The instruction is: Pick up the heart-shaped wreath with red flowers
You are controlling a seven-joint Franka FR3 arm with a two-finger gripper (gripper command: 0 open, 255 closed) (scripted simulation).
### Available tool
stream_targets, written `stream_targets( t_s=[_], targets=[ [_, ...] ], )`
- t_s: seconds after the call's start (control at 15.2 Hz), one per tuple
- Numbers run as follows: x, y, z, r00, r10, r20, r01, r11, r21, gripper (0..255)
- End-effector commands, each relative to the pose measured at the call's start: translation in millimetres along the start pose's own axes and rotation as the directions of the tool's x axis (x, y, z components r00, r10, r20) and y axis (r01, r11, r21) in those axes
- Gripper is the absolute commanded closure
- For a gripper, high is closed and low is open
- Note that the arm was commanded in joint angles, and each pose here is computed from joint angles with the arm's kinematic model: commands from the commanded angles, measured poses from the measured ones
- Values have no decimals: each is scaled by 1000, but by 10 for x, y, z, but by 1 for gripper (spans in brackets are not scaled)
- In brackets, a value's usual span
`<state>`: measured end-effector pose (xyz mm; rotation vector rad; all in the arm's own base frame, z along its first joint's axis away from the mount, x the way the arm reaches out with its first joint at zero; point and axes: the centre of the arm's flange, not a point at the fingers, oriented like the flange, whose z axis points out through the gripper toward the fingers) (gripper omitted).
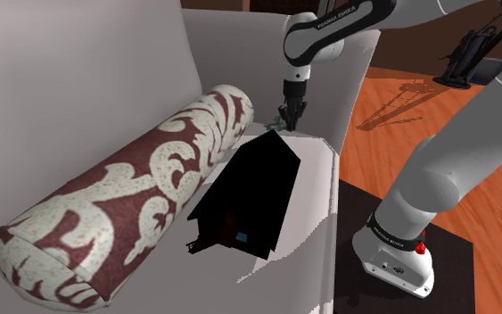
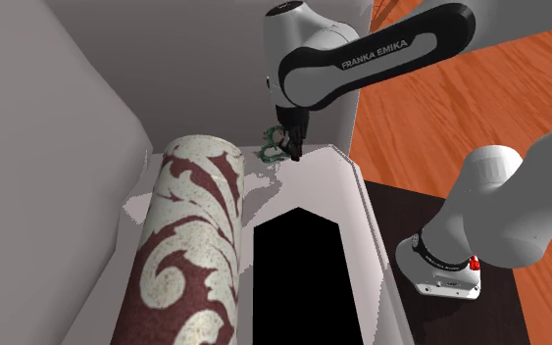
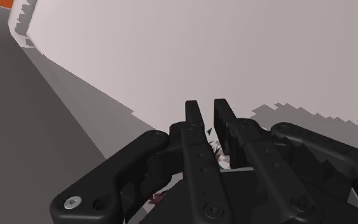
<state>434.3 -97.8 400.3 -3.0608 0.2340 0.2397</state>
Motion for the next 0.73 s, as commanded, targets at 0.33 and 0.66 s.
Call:
stream_targets(
  t_s=[0.33,0.66],
  targets=[
    [-53,-18,-356,1000,0,0,0,1000,0,255],
    [-79,-27,-519,1000,0,0,0,1000,0,255]
  ],
)
